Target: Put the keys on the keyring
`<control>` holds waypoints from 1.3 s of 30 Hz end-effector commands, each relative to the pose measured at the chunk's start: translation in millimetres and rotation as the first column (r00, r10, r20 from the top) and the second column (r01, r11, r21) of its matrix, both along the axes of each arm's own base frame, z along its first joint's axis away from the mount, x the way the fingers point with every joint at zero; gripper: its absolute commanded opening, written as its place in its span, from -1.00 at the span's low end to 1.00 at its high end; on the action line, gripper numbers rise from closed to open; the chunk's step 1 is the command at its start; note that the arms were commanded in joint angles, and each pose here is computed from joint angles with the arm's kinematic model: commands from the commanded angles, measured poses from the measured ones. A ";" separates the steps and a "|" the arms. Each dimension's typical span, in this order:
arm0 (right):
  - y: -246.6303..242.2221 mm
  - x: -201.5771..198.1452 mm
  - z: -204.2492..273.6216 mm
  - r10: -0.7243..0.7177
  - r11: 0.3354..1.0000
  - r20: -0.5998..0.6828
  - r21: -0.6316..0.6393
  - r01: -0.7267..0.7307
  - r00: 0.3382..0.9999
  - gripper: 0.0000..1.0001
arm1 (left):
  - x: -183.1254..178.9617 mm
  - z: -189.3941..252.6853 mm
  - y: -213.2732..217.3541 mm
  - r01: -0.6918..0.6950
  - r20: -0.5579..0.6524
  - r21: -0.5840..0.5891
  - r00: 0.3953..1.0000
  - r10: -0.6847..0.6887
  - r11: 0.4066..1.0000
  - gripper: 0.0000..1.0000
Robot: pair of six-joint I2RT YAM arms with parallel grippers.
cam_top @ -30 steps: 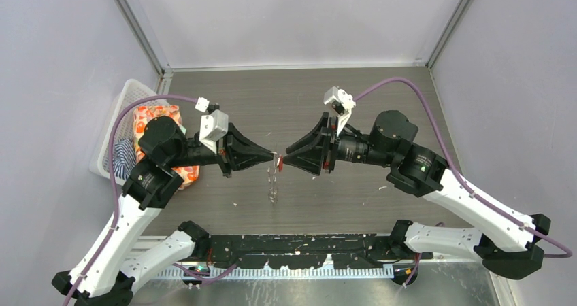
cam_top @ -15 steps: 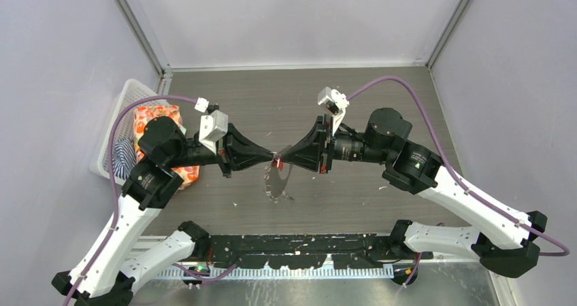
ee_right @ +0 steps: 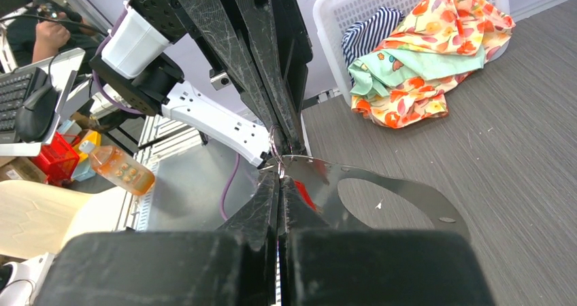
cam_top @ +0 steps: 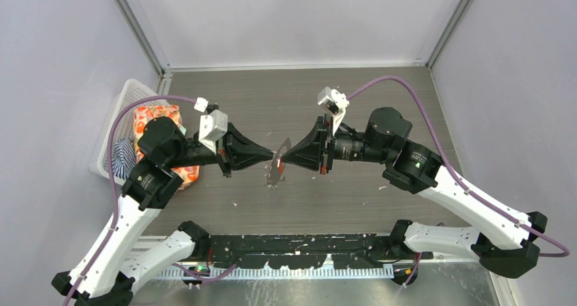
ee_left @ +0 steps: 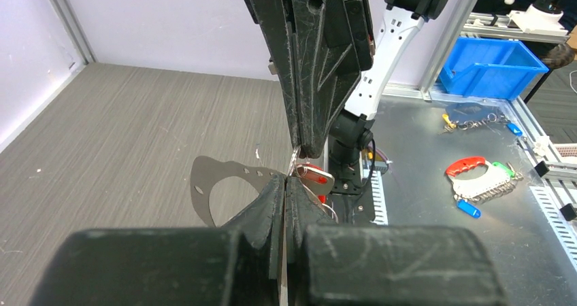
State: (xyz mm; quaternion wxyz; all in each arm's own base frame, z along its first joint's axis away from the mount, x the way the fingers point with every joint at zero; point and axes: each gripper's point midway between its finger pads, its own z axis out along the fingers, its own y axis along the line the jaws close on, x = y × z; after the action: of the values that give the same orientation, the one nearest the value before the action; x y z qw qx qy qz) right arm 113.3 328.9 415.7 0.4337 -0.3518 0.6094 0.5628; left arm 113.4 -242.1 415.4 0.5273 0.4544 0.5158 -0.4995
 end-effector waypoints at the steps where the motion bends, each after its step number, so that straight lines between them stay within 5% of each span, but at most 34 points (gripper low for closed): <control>1: -3.7 -2.1 13.4 0.001 1.000 0.013 0.031 -0.001 1.000 -0.98 | -3.0 27.7 2.4 -0.004 0.094 -0.072 0.996 0.011 0.997 -0.99; 23: 5.8 6.3 -8.9 0.023 1.000 -0.063 -0.009 -0.023 0.998 -0.97 | -9.3 30.0 2.6 0.027 0.111 -0.074 0.994 -0.019 0.997 -0.99; 25: 1.7 4.4 -7.9 0.020 1.000 -0.059 -0.008 -0.021 0.998 -0.70 | -9.1 28.4 2.8 0.025 0.112 -0.071 0.994 -0.017 0.997 -0.99; 26: -1.8 5.5 -5.9 0.001 1.000 -0.053 -0.001 -0.001 0.999 -0.39 | -8.6 28.1 3.0 0.022 0.114 -0.070 0.993 -0.014 0.997 -0.99; 29: -8.9 7.4 -2.8 -0.038 0.999 -0.035 0.027 0.038 0.999 -0.11 | -8.4 28.1 3.0 0.020 0.115 -0.070 0.993 -0.012 0.997 -0.99; 34: -10.8 10.7 2.3 -0.064 0.996 -0.022 0.058 0.065 0.998 0.03 | -8.0 28.4 3.0 0.019 0.115 -0.069 0.993 -0.011 0.997 -0.99; 39: -11.0 11.2 13.2 -0.067 0.993 0.004 0.100 0.066 0.998 -0.07 | -7.7 27.5 3.1 0.017 0.111 -0.067 0.994 -0.010 0.998 -0.99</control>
State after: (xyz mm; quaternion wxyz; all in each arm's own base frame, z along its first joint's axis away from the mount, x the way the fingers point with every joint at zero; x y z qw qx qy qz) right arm 121.4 320.8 404.9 0.4341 -0.3226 0.6227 0.5654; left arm 113.1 -242.5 421.4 0.5373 0.4577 0.5029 -0.4989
